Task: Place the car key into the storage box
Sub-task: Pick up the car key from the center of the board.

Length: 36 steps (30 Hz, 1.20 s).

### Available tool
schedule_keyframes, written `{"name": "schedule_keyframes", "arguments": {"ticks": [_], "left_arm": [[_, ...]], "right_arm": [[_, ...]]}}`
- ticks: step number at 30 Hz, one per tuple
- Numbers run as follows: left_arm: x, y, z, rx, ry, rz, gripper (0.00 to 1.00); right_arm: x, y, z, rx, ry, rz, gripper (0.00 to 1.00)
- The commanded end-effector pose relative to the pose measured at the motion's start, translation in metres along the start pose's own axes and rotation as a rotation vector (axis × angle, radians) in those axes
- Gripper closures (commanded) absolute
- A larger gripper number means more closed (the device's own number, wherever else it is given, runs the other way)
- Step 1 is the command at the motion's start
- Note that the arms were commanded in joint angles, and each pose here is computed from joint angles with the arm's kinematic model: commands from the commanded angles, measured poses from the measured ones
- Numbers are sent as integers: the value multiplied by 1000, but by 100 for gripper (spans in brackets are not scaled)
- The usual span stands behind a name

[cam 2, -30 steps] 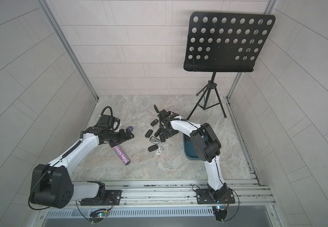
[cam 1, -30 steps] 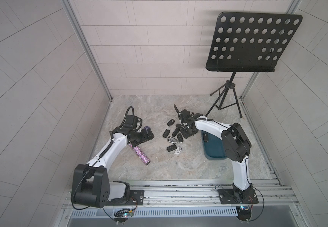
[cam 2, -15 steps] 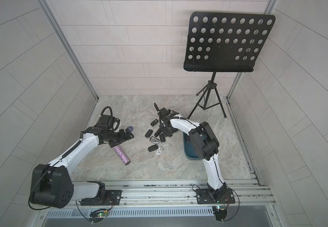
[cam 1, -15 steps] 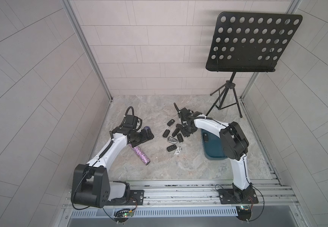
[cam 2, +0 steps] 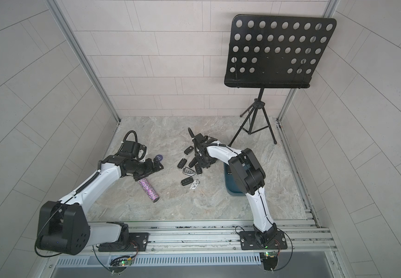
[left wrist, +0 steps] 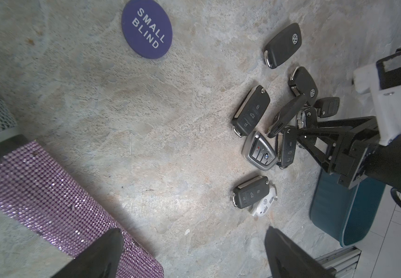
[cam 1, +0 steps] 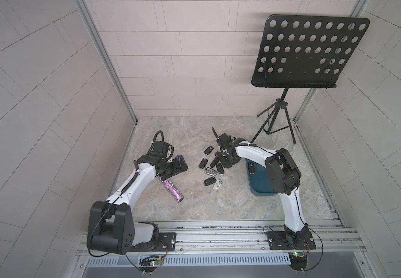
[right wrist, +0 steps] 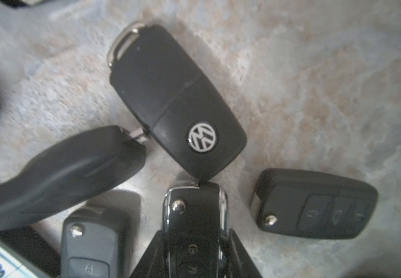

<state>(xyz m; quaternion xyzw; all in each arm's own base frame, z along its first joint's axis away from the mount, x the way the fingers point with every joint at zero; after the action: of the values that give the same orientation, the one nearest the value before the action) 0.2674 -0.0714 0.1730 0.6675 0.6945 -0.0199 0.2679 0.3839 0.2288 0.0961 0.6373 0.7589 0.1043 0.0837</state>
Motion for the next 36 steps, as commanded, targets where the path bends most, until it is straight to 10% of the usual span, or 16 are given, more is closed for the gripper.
{"name": "schedule_keyframes", "arguments": {"ticks": [1, 20, 36], "left_arm": [[2, 1, -3, 0, 14, -10, 0], [-8, 19, 3, -8, -16, -18, 0], [-80, 45, 36, 33, -32, 159, 0]], "right_arm": [[-3, -4, 4, 21, -19, 8, 70], [-18, 8, -93, -132, 116, 116, 77], [-114, -36, -139, -227, 74, 355, 78]]}}
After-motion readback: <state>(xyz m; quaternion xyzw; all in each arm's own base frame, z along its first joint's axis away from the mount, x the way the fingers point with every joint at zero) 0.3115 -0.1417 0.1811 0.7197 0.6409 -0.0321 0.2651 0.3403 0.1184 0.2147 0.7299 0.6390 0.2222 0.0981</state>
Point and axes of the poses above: each gripper's point midway between its finger pads, its own z axis out along the fingers, its own x axis along the line the jaws close on, y = z × x, the point moved 7 cm from there along -z, back along the fingers, and after that the axes turned 13 degrees about z, right-handed, at the moved point
